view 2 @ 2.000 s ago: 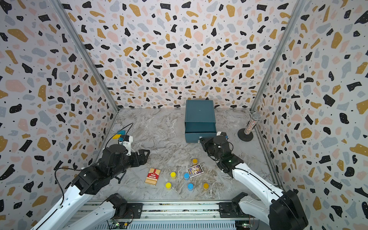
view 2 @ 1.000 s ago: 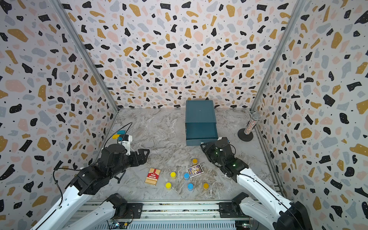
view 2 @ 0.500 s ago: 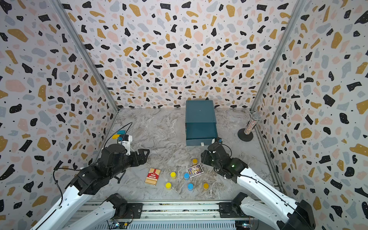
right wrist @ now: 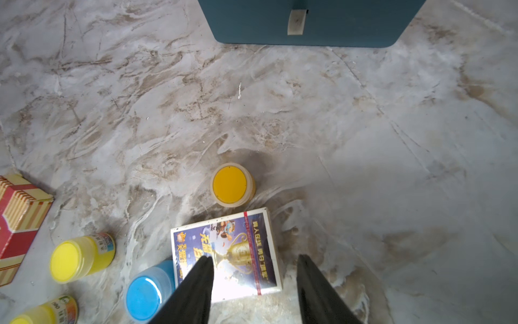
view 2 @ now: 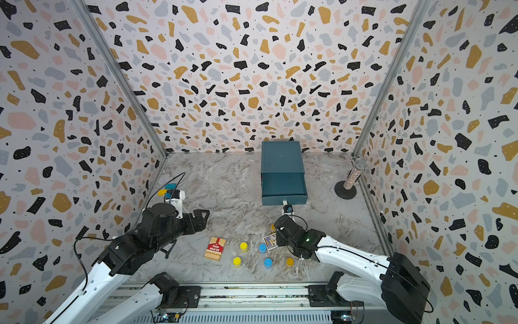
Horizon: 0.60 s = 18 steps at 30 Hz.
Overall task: Put the paint cans in the drawer according to color
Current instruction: Pick up the paint can at the center of the board.
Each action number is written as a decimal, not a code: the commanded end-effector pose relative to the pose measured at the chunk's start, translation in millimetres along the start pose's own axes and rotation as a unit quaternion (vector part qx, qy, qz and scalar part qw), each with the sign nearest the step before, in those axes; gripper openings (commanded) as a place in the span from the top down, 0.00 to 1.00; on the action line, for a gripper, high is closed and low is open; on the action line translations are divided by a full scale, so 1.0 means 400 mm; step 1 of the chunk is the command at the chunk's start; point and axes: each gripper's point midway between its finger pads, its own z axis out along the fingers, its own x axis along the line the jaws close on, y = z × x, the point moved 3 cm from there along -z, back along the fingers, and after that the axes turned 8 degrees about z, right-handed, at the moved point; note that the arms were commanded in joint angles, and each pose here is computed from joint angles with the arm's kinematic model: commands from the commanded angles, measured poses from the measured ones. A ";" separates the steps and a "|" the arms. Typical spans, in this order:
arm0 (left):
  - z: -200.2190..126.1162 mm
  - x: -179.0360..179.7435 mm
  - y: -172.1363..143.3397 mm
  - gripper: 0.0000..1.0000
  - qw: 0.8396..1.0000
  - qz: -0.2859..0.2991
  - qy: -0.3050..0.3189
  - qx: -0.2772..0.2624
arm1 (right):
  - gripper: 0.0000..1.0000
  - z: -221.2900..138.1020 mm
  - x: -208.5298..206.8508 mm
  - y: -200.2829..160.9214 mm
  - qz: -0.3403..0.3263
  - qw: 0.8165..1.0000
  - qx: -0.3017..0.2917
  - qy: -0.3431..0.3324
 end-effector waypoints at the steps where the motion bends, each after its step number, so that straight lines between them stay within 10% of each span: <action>1: -0.014 -0.007 0.030 0.11 1.000 -0.004 -0.001 -0.022 | 0.47 -0.024 0.014 0.039 0.061 0.997 -0.048 0.023; 18: -0.017 -0.016 0.035 0.10 1.000 -0.011 -0.011 -0.025 | 0.33 0.082 0.064 0.014 0.059 0.995 -0.071 -0.028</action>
